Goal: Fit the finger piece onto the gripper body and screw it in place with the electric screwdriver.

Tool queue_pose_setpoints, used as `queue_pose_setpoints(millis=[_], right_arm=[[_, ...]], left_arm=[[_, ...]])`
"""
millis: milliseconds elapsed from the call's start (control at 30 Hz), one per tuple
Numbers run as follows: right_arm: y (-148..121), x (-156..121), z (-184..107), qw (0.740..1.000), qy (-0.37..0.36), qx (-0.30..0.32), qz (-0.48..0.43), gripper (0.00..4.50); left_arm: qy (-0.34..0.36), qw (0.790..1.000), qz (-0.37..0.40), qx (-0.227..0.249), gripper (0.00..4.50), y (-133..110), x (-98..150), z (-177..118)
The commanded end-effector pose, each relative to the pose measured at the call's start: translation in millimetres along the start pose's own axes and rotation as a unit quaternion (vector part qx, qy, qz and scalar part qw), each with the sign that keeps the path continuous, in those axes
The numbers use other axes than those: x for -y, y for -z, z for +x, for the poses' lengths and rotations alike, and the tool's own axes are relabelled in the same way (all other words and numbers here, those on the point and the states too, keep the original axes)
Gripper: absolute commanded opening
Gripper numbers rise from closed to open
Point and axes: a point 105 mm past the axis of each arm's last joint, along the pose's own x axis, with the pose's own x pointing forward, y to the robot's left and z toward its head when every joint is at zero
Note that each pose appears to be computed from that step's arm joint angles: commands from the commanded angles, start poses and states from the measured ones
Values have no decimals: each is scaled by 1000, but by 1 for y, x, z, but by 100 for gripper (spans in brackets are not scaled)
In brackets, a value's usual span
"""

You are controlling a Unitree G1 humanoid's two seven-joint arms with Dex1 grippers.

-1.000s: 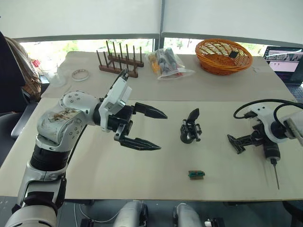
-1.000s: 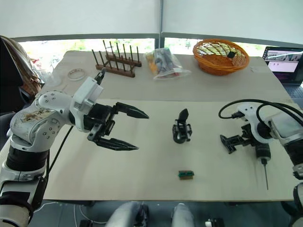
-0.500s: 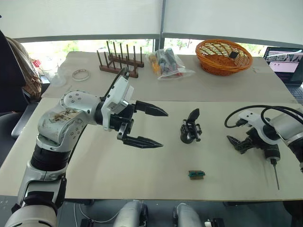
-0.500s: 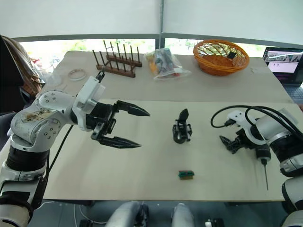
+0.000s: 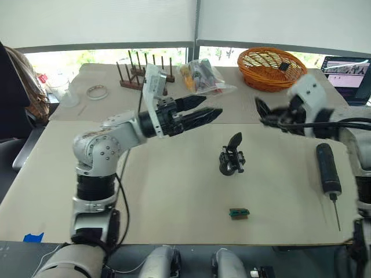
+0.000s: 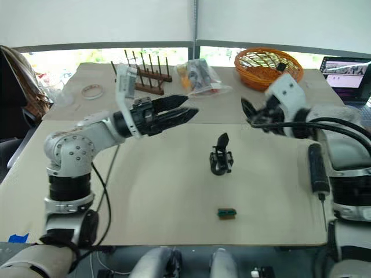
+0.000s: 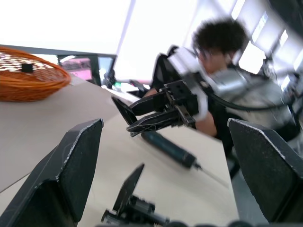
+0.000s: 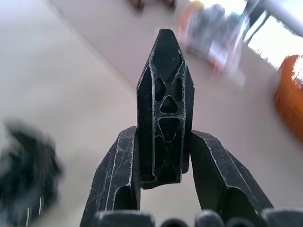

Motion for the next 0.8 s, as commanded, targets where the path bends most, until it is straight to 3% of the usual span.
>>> queue_pose_setpoints(millis=[33, 167, 367, 667, 700, 800], right_arm=[[-45, -11, 0, 995, 22, 85, -40, 112], [-61, -49, 6, 987, -25, 134, -90, 112], [-53, -56, 9, 988, -14, 132, -84, 112], [-53, -50, 5, 986, 12, 141, -86, 112], [-55, -50, 4, 986, 14, 145, -87, 112], [-60, -51, 2, 983, 19, 152, -100, 112]], left_arm=[[-26, 999, -4, 39, 450, -18, 1, 10], [-35, 996, -33, 80, 450, -29, -1, 22], [-28, 995, -29, 90, 450, -25, 9, 30], [-43, 995, -27, 86, 23, -20, 3, 30], [-43, 995, -30, 86, 0, -20, 2, 30], [-44, 994, -37, 88, 0, -21, -1, 32]])
